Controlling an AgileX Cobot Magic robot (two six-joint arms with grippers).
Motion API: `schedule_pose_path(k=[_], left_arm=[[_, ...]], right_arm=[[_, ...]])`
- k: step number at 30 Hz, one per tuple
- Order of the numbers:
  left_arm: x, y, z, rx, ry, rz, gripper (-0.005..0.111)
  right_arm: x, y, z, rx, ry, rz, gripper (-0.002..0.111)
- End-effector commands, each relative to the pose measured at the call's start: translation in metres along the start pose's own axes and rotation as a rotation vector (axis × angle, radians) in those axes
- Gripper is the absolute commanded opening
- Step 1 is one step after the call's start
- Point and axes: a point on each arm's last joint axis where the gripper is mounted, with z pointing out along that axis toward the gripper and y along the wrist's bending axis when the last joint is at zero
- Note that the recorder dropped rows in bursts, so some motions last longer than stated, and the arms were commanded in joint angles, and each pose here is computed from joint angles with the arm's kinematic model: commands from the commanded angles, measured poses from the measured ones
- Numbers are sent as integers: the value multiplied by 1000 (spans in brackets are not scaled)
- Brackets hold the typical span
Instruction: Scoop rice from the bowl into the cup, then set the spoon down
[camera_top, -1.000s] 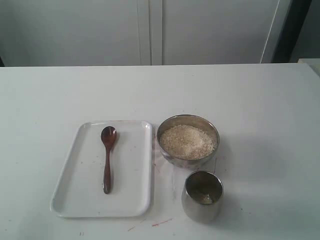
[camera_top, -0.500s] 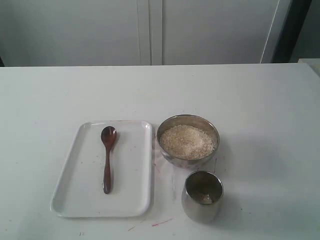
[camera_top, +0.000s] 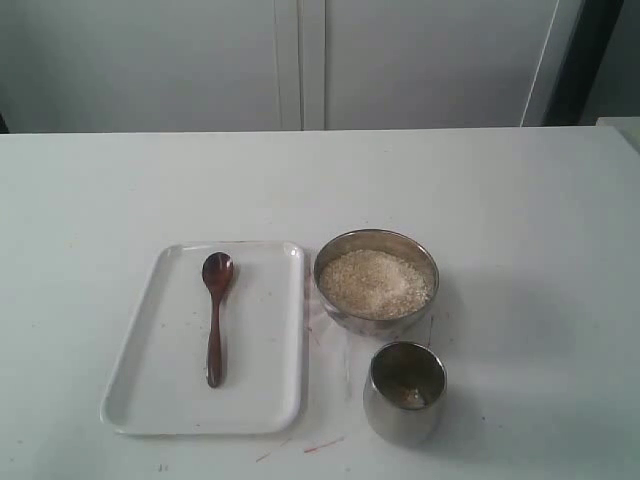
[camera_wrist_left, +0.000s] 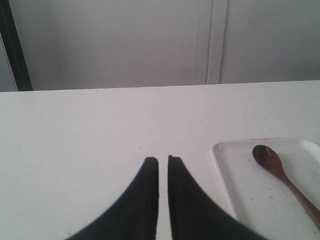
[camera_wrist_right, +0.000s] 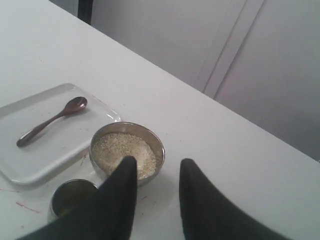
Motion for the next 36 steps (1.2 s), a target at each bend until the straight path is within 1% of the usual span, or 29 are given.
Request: schedule_pose_path(k=[1,2,3,7,9,11,14,18,22,25,27,33,36], left_arm=[[-3,-1,0,6,-12,-7,14],[-3,-1,0,6,-12,-7,14],[-3,-1,0,6,-12,-7,14],[-3,-1,0,6,-12,-7,14],[-3,-1,0,6,-12,-7,14],[-3,-1,0,6,-12,-7,14],[-3,-1,0,6,-12,-7,14],[-3,-1,0,6,-12,-7,14],[-3,-1,0,6,-12,-7,14],[-3,-1,0,6,-12,-7,14],[-3,-1,0,6,-12,-7,14],[-3,-1,0,6,-12,-7,14],[-3,-1,0,6,-12,-7,14]], right_arm=[[0,4,0,-40,-12,36,29],[-1,6,0,-60,-18,52,29],[0,5,-1,-52,-22,65,29],[0,11,4,-45,-124,133,29],[1,14,8,-42,-175,190,29],[3,16,12,-30,-244,252,29],[6,16,18,8,-334,301,29],[11,11,22,91,-420,307,29],[16,6,20,183,-460,307,29],[26,4,14,251,-475,338,29],[35,4,9,291,-495,391,29],[62,7,2,427,-522,417,29],[73,8,2,493,-510,394,29]])
